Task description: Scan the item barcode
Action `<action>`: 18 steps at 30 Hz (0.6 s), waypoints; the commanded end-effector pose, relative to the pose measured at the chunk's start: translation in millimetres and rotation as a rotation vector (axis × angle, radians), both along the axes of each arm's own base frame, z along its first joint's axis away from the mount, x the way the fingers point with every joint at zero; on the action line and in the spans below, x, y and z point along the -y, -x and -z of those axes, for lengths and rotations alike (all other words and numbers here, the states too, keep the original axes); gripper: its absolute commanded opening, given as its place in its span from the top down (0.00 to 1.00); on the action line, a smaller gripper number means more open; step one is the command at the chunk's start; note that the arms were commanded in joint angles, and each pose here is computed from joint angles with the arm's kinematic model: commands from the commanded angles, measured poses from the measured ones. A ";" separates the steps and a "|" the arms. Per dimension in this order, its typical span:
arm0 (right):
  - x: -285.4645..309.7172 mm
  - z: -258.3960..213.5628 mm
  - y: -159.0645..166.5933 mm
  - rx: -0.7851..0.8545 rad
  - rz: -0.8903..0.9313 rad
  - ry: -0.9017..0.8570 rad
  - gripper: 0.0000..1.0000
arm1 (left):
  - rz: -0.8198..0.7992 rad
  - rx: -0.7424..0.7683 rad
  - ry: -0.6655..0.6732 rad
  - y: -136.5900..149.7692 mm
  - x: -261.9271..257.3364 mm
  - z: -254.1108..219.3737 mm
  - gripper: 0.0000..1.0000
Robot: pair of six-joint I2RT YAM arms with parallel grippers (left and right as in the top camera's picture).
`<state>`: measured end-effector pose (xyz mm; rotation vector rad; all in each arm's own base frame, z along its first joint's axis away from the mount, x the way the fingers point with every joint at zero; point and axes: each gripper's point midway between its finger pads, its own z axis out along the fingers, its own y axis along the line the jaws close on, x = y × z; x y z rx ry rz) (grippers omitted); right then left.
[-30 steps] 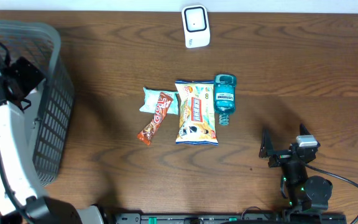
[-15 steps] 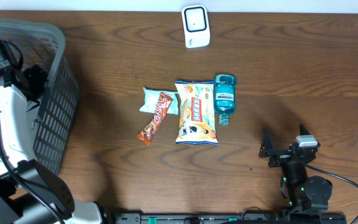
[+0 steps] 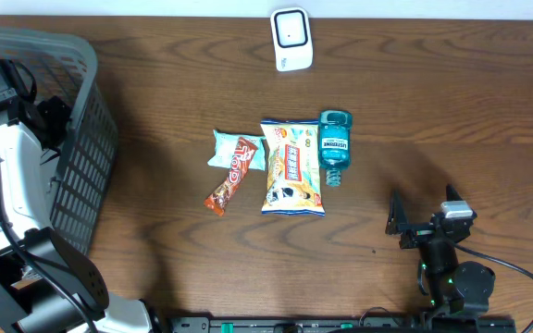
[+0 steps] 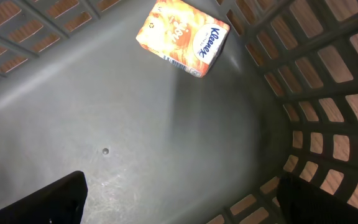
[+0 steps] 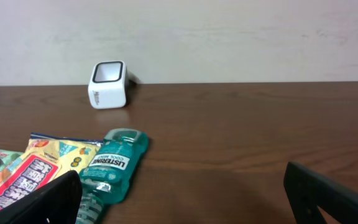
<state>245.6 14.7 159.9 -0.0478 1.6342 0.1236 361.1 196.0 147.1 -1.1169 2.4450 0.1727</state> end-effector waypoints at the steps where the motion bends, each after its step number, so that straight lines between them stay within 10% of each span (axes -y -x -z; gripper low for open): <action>1: -0.2 -0.1 0.3 0.001 0.000 -0.006 0.01 | 0.012 -0.003 -0.004 -1.2 -0.2 1.1 0.02; 18: -0.2 -0.1 0.3 0.001 0.000 -0.006 0.01 | -0.322 0.187 0.092 9.0 -56.8 -8.9 0.02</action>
